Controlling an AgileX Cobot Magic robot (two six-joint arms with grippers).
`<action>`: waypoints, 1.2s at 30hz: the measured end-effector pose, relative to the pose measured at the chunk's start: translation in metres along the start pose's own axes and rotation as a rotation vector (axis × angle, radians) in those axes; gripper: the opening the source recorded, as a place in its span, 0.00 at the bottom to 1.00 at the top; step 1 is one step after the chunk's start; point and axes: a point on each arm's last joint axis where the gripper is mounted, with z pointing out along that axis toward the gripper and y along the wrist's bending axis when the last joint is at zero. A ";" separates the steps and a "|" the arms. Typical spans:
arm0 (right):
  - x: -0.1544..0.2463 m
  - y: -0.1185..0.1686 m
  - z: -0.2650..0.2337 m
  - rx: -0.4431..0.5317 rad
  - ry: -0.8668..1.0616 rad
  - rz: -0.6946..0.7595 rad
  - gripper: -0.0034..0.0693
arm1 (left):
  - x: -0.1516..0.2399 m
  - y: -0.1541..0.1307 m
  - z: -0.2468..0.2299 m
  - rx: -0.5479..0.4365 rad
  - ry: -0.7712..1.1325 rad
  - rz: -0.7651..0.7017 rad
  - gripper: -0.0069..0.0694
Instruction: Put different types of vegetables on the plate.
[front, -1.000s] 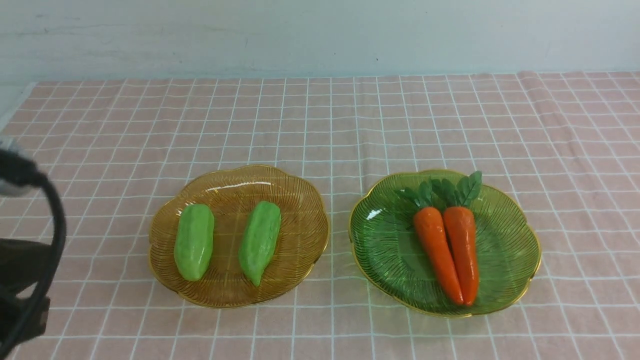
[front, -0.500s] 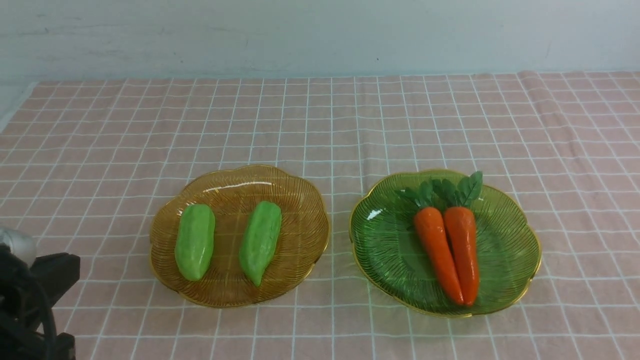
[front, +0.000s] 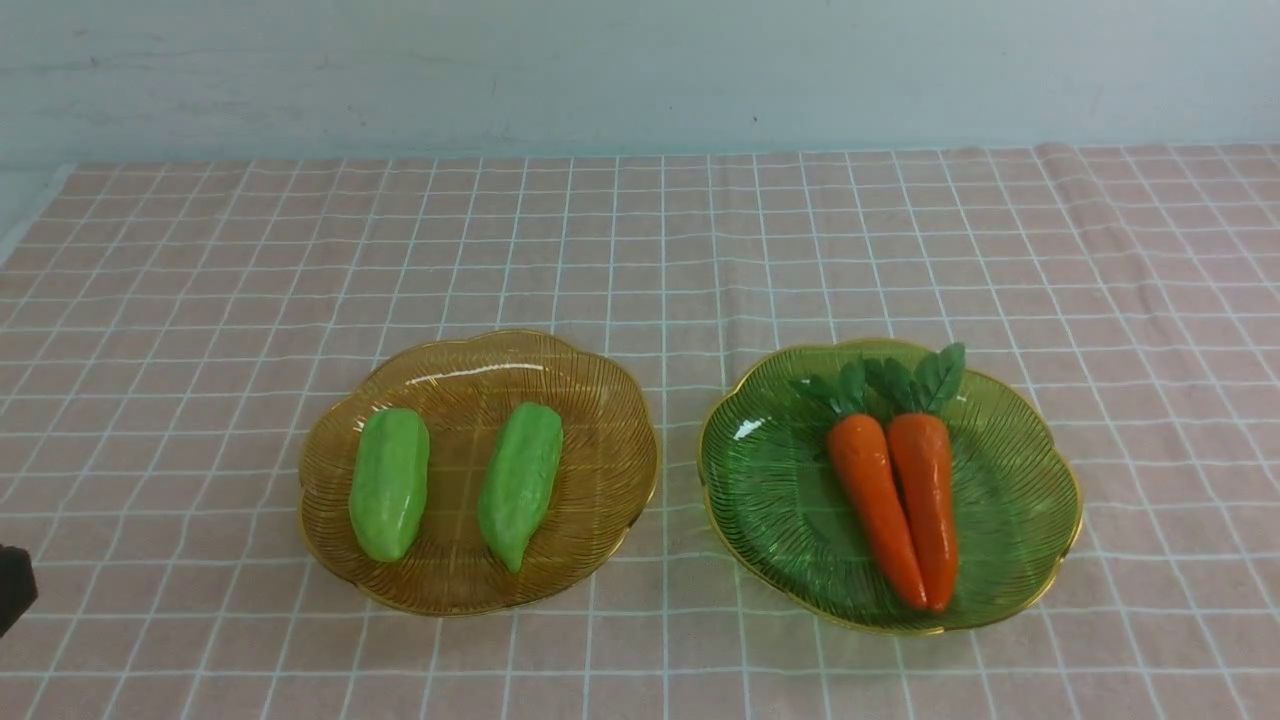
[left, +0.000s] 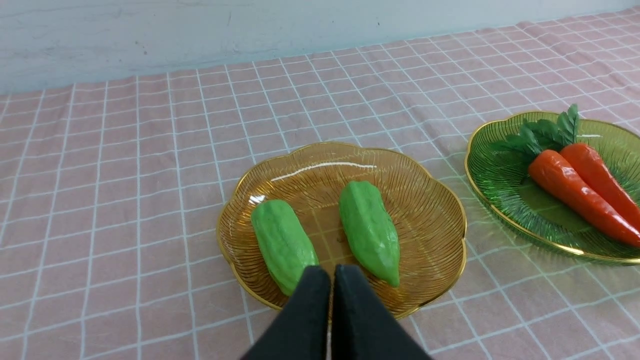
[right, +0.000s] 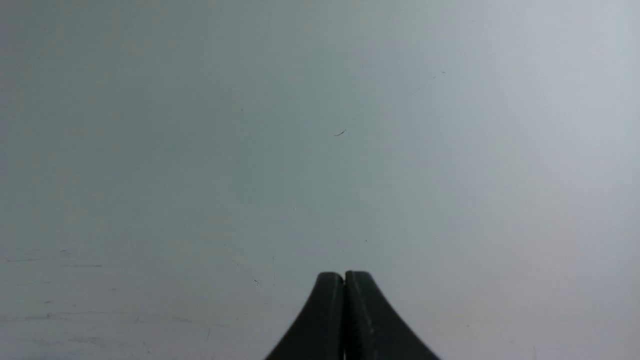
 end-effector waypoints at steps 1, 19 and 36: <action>0.000 0.000 0.000 0.000 0.000 0.000 0.03 | 0.000 0.000 0.000 -0.002 0.000 0.004 0.09; 0.000 0.000 0.000 0.000 0.000 -0.001 0.03 | 0.142 0.019 0.044 -0.209 -0.013 0.019 0.09; 0.000 0.000 0.000 0.000 0.000 -0.001 0.03 | 0.143 0.018 0.044 -0.209 -0.009 0.018 0.09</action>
